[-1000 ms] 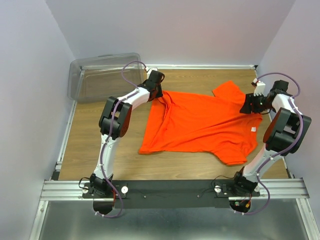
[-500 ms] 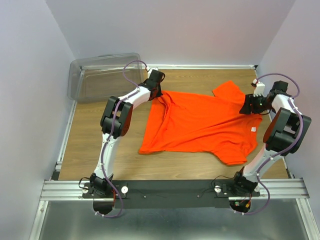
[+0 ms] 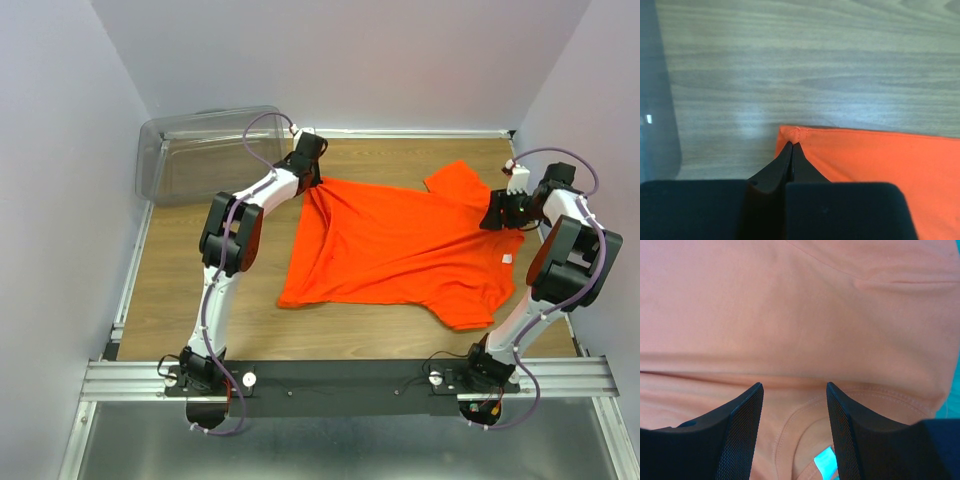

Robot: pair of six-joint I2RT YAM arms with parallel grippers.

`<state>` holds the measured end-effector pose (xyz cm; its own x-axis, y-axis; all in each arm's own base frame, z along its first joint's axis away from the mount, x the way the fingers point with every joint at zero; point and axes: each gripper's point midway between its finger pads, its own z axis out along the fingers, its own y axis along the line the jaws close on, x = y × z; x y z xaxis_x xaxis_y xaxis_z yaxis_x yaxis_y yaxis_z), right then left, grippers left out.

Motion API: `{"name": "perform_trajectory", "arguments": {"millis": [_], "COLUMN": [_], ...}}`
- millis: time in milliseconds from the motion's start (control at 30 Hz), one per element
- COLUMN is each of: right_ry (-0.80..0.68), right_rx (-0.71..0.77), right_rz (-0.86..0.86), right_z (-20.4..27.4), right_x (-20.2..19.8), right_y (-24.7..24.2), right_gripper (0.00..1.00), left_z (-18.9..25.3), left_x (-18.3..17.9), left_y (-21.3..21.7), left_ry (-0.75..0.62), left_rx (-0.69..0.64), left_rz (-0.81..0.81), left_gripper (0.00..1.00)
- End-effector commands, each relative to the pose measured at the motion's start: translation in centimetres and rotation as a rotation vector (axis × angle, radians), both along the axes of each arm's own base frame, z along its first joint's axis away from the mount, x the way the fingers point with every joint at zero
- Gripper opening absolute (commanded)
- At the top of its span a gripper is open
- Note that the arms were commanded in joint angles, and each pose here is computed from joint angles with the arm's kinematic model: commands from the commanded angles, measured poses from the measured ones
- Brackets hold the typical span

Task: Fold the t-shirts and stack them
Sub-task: Flatten the tshirt out

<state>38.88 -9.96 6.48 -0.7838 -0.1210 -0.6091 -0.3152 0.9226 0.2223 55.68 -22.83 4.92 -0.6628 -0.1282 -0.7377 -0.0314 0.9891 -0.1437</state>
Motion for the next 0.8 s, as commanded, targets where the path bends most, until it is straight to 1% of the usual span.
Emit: {"name": "perform_trajectory", "arguments": {"millis": [0,167,400,467,567,600,633,667,767], "right_ry": [0.051,0.127,0.185,0.203,0.204,0.190,0.168,0.141,0.048], "right_rx": [-0.052,-0.087,-0.124,-0.135,-0.142,-0.145,-0.151,-0.141,-0.136], "right_rz": [-0.009,-0.024,-0.038,-0.043,-0.041,-0.033,-0.029,-0.012,0.003], "right_z": [-2.1,-5.0,-7.1,-7.7,-7.6,-7.3,-6.4,-5.8,-2.5], "right_x": [-0.5,-1.2,-1.9,-2.1,-2.2,-2.0,-1.9,-1.7,-0.5], "right_y": [-0.9,-1.8,-2.6,-2.9,-3.0,-3.0,-2.9,-2.6,-2.3], "right_gripper": [0.61,0.61,0.60,0.60,0.60,0.60,0.60,0.61,0.61], "left_z": [3.6,4.5,5.0,5.1,5.5,5.8,6.0,6.4,6.7], "left_x": [1.8,2.8,4.3,4.5,4.6,4.5,4.4,4.3,3.8], "left_y": [1.2,1.3,1.7,1.9,2.0,1.8,1.9,1.7,1.5], "left_ry": [-0.084,-0.106,-0.122,-0.125,-0.133,-0.137,-0.139,-0.148,-0.155], "left_rx": [0.001,0.003,0.047,0.046,0.043,0.040,0.037,0.032,0.014], "left_rz": [0.023,0.006,-0.019,-0.021,-0.025,-0.029,-0.029,-0.039,-0.055], "left_gripper": [0.00,0.01,0.02,0.04,0.14,0.21,0.25,0.35,0.48]}}
